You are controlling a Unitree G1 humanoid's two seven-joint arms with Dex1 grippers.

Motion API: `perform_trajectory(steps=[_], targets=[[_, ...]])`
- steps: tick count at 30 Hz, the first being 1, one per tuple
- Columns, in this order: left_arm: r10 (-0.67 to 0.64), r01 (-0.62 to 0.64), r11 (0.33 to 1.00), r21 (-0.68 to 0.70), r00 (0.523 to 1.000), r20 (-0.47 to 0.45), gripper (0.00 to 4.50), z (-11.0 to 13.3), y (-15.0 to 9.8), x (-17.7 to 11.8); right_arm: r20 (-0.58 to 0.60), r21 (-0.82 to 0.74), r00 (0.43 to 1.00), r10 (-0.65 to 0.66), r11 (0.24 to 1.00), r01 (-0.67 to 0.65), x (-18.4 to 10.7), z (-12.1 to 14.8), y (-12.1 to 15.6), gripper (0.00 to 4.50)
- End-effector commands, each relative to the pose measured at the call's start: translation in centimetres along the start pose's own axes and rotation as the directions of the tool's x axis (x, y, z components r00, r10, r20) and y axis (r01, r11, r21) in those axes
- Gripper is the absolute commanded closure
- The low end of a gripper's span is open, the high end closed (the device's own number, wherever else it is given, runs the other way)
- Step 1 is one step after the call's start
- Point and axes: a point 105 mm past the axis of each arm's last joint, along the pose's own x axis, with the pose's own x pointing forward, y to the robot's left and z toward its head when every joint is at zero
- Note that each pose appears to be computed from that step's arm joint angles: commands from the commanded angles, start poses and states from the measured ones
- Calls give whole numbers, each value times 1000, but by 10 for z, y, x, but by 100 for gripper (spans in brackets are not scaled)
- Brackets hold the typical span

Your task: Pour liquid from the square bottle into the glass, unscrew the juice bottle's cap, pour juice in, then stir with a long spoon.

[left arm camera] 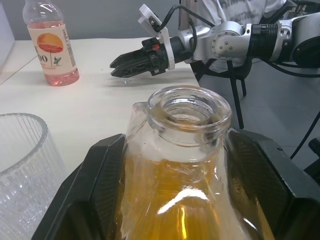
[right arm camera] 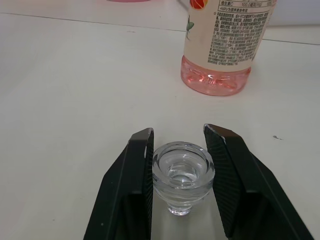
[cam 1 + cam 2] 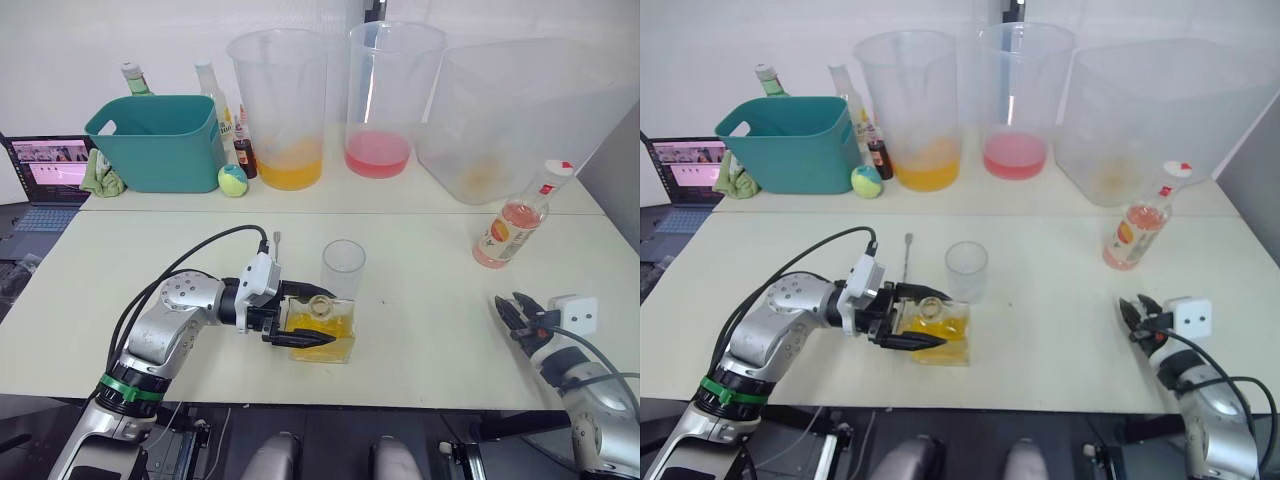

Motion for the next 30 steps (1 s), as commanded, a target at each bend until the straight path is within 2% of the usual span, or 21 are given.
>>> perform_trajectory(steps=[1, 5, 12, 22, 24, 27, 30], targets=[[8, -9, 1000, -27, 999, -48, 170, -11, -2, 0, -64, 18, 998, -6, 1000, 7, -3, -15, -6, 343], [15, -16, 1000, -25, 999, -48, 170, -11, -1, 0, -80, 23, 997, 12, 1000, -10, -1, -19, -3, 343], [19, -20, 1000, -22, 999, -51, 170, -11, 0, 0, -182, 45, 983, 13, 999, -4, -2, -36, -4, 343], [25, -27, 999, -21, 998, -55, 170, -9, 5, 0, -160, 63, 987, 8, 998, 2, 0, -31, -3, 343], [26, -27, 999, -19, 998, -55, 170, -8, 6, 0, -103, 54, 995, 7, 999, -1, 0, -22, -2, 234], [27, -28, 999, -19, 998, -58, 170, -8, 6, 0, 28, 8, 1000, 0, 1000, 0, 2, 2, -1, 140], [27, -28, 999, -20, 998, -59, 170, -8, 7, -1, 85, -31, 996, -12, 999, 14, 2, 13, -1, 41]])
